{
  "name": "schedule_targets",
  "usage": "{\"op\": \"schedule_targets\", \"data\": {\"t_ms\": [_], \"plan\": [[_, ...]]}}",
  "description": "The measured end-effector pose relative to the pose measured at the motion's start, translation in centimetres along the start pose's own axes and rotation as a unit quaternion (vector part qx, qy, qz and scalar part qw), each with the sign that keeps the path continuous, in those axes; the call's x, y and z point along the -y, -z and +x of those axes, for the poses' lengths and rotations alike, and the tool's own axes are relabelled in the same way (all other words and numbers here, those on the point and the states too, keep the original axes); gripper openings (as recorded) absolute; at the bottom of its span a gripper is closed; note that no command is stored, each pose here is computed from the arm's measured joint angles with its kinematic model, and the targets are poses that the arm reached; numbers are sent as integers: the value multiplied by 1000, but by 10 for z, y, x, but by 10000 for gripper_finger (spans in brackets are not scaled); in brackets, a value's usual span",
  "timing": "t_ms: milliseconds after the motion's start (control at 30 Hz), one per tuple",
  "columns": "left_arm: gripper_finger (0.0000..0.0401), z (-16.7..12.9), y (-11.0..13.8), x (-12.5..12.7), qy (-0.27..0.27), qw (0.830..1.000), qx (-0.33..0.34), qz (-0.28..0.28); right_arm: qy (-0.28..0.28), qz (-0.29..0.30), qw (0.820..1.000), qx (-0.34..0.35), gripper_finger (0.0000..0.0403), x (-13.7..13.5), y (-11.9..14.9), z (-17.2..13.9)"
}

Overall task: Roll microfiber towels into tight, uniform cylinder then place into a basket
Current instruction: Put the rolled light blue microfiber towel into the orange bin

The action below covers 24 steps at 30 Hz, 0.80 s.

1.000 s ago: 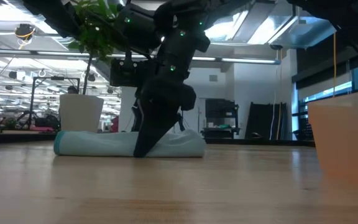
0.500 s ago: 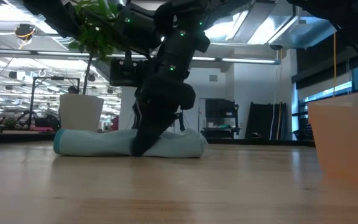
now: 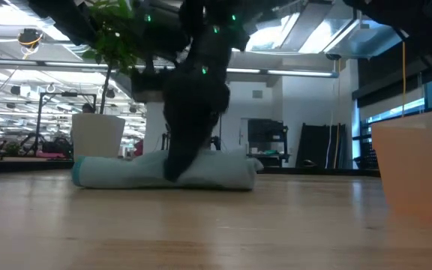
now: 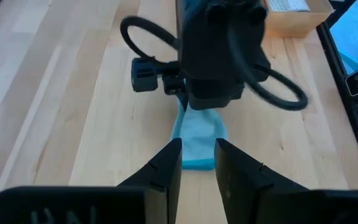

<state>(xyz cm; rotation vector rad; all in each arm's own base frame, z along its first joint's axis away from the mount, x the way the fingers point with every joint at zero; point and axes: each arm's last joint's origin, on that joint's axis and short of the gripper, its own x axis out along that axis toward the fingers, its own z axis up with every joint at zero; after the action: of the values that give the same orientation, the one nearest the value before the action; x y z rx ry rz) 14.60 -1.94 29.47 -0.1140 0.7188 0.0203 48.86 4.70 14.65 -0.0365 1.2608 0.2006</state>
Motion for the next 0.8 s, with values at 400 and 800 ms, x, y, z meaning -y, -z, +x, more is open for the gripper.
{"op": "schedule_targets", "data": {"t_ms": [400,800], "plan": [[85,0,-1,3,41,999,-2,-1,12,5,1000,9,119,-3,-21,-50],[85,-1,0,4,57,998,-4,-25,34,-18,999,-11,33,-3,-18,-65]]}}
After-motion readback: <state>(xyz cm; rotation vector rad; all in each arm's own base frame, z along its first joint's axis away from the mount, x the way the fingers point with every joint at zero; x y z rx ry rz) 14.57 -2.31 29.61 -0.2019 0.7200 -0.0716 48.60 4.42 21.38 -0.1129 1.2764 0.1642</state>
